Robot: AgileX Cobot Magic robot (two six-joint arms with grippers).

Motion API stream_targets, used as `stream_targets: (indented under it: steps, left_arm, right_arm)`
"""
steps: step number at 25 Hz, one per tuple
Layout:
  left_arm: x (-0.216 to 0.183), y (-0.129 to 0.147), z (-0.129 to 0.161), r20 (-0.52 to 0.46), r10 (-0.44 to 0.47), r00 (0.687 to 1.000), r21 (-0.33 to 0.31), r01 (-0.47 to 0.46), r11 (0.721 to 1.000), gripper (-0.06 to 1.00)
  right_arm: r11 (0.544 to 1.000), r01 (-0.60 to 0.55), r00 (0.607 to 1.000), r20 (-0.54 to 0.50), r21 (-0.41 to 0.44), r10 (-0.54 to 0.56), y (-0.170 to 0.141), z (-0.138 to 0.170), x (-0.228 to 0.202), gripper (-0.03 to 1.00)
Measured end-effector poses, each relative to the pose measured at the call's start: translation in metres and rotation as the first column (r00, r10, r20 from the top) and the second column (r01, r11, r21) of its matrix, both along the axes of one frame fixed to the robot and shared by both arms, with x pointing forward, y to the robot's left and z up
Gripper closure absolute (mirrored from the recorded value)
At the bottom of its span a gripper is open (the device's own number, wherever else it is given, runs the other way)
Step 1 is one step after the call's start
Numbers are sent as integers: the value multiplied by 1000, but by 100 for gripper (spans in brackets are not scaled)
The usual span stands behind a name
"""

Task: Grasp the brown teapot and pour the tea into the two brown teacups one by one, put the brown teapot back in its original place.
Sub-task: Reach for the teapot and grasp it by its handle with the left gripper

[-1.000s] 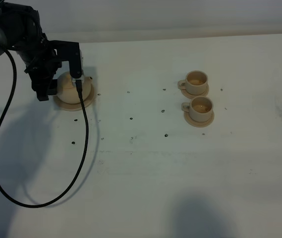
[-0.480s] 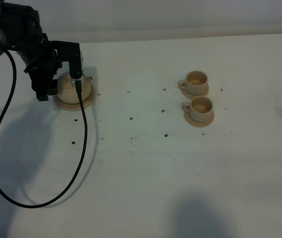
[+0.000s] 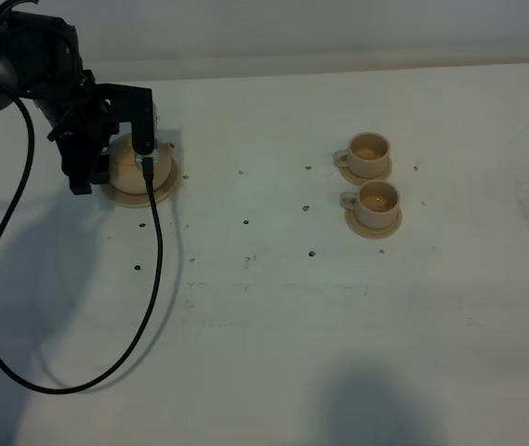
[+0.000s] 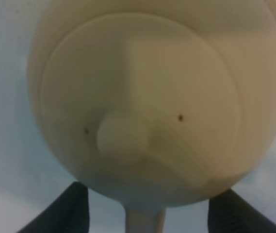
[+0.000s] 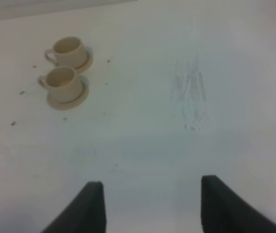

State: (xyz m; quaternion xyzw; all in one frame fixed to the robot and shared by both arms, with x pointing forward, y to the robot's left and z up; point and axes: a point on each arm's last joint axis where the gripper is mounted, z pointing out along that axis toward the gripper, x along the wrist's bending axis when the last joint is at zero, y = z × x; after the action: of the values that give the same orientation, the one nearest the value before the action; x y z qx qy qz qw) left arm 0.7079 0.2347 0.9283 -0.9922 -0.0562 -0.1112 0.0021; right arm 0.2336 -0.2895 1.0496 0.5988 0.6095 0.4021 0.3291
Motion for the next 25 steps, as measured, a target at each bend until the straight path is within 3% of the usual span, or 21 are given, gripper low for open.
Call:
stream_targets:
  steps: [25]
  left_arm:
    - [-2,3,-1,-27,7,1000,0,-7,1000,54]
  right_arm:
    - [1000,0,1000,0,0,0,0,0,0,50]
